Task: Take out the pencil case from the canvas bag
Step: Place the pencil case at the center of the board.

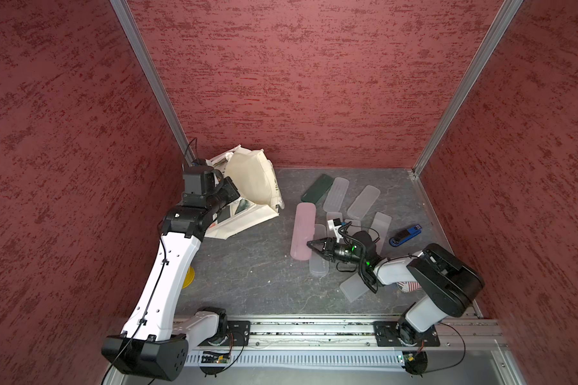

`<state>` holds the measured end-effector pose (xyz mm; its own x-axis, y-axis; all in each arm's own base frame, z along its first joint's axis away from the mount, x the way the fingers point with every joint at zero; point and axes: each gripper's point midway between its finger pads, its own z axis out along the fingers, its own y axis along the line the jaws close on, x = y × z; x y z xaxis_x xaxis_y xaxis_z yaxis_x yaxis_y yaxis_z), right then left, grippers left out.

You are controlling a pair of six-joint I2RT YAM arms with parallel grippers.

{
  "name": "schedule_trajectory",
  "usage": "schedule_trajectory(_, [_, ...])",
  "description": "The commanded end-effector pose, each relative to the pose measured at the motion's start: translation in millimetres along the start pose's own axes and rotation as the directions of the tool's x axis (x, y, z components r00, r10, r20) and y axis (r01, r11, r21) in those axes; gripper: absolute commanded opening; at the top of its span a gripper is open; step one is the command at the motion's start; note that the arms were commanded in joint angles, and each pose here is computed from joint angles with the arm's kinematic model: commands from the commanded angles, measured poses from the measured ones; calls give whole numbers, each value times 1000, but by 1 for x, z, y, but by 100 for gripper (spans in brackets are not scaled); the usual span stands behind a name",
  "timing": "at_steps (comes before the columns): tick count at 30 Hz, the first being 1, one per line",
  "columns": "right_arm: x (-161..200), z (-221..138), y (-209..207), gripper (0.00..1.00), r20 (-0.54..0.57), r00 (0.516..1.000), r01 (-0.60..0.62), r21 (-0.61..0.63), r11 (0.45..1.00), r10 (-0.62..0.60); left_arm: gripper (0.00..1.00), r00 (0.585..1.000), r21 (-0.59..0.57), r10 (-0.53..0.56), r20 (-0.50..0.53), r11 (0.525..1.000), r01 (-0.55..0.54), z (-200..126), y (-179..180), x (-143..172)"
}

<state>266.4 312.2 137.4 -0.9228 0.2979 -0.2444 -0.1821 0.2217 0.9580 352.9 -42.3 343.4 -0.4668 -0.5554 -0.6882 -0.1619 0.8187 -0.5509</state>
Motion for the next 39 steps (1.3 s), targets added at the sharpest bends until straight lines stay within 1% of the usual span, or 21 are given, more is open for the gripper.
schedule_trajectory(1, [-20,13,-11,24,27,996,76,114,991,-80,0,993,183,-60,106,982,40,-17,-36,-40])
schedule_trajectory(2, [-24,15,-16,24,32,996,80,143,986,-86,0,990,198,-79,113,979,56,-18,-36,-44])
schedule_trajectory(4, [-30,19,-25,24,38,995,87,198,976,-96,0,984,265,-148,101,957,117,-17,-36,-53])
schedule_trajectory(6, [-34,24,-32,25,42,995,77,228,971,-89,0,973,377,-230,29,904,203,-10,-41,-57])
schedule_trajectory(7, [-35,26,-38,25,40,996,66,241,968,-78,0,966,443,-256,-13,865,235,-5,-48,-60])
schedule_trajectory(8, [-35,29,-42,25,39,997,57,247,967,-68,0,961,488,-270,-58,832,263,0,-54,-60])
schedule_trajectory(10, [-35,32,-54,25,43,998,31,267,963,-44,0,958,538,-264,-108,795,280,8,-63,-60])
schedule_trajectory(13, [-31,36,-70,25,37,999,0,296,955,-12,0,961,570,-236,-144,774,275,13,-73,-55])
schedule_trajectory(14, [-30,36,-74,28,34,999,-7,302,953,-4,0,961,575,-230,-156,770,277,15,-74,-52])
schedule_trajectory(15, [-30,37,-77,32,33,999,-9,307,952,-1,0,960,580,-227,-167,764,282,16,-75,-49])
schedule_trajectory(17, [-30,38,-77,35,31,1000,-6,307,952,-4,0,957,598,-220,-187,748,289,18,-76,-44])
schedule_trajectory(18, [-31,37,-75,38,33,999,-2,305,952,-8,0,957,603,-219,-191,743,291,18,-76,-42])
schedule_trajectory(19, [-32,36,-73,43,36,999,3,308,951,-15,0,956,606,-217,-197,739,293,19,-76,-39])
schedule_trajectory(21, [-35,35,-69,49,43,999,13,316,949,-28,0,955,606,-213,-204,739,294,19,-74,-36])
schedule_trajectory(22, [-37,33,-64,54,47,998,20,316,948,-37,0,956,609,-210,-207,737,293,19,-75,-35])
schedule_trajectory(26, [-47,26,-40,69,77,994,53,310,949,-80,0,957,619,-201,-207,730,288,15,-75,-35])
schedule_trajectory(30, [-64,14,-3,81,123,980,110,314,943,-155,0,959,635,-185,-212,720,280,10,-78,-34])
schedule_trajectory(34, [-86,2,38,90,170,952,184,342,922,-253,0,959,645,-172,-225,711,279,9,-79,-31])
schedule_trajectory(35, [-92,-3,58,93,192,940,209,329,921,-282,0,958,643,-174,-229,711,283,9,-79,-31])
schedule_trajectory(37, [-103,-12,81,98,228,918,239,331,913,-324,0,955,648,-176,-239,704,291,10,-79,-30])
schedule_trajectory(39, [-111,-18,100,99,259,901,260,322,910,-349,0,953,652,-180,-243,698,297,10,-80,-30])
